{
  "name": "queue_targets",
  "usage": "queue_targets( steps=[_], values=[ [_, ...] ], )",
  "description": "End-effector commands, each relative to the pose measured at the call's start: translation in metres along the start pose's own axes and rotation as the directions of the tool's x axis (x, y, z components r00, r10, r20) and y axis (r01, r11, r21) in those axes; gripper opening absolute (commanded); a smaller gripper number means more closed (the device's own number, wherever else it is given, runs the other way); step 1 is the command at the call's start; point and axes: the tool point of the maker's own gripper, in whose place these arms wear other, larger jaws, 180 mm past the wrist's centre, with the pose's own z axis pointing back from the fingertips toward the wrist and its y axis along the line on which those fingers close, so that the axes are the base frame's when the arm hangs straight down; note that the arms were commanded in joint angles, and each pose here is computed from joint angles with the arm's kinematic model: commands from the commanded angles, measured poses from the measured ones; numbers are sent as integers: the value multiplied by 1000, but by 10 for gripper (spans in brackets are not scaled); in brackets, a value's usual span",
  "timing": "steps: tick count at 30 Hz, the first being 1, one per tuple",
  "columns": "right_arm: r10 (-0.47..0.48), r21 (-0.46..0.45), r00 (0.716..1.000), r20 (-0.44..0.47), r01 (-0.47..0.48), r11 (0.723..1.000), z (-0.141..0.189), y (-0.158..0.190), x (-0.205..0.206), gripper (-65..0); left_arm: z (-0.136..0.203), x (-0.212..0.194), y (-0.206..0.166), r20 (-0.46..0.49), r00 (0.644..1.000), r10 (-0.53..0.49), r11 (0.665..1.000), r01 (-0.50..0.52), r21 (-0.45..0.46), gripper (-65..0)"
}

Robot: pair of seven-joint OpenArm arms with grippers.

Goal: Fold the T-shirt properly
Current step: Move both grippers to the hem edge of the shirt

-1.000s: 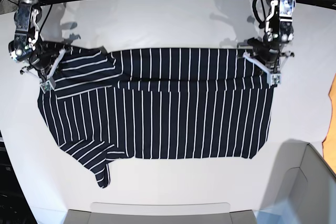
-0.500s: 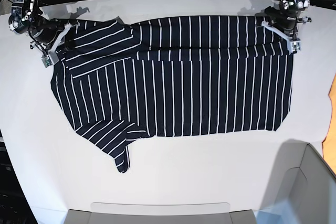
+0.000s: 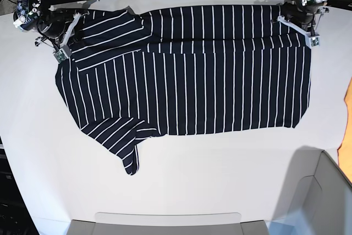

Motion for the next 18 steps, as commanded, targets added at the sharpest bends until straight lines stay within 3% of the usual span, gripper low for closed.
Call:
queue_targets(
  steps=[1,8,12,15,18],
  values=[
    [6,-35,1000,27,-5,999,8,-9,10,-650,5,20,5,59,998,-8,1000,8,15,-650],
    [-48,-168,973,224,87,982,47,-36,53,-650,34,69,15,214,977,2,999,-12,43,-650],
    [-7,-221,941,337,86,971,69,-43,90,-650,60,118,20,361,933,16,998,-38,53,-650],
    [27,-226,914,404,71,971,71,-48,125,-650,66,134,21,406,914,25,997,-50,51,-650],
    [60,-244,914,402,44,969,54,-58,154,-650,68,154,15,448,893,41,998,-62,32,-650]
  ],
)
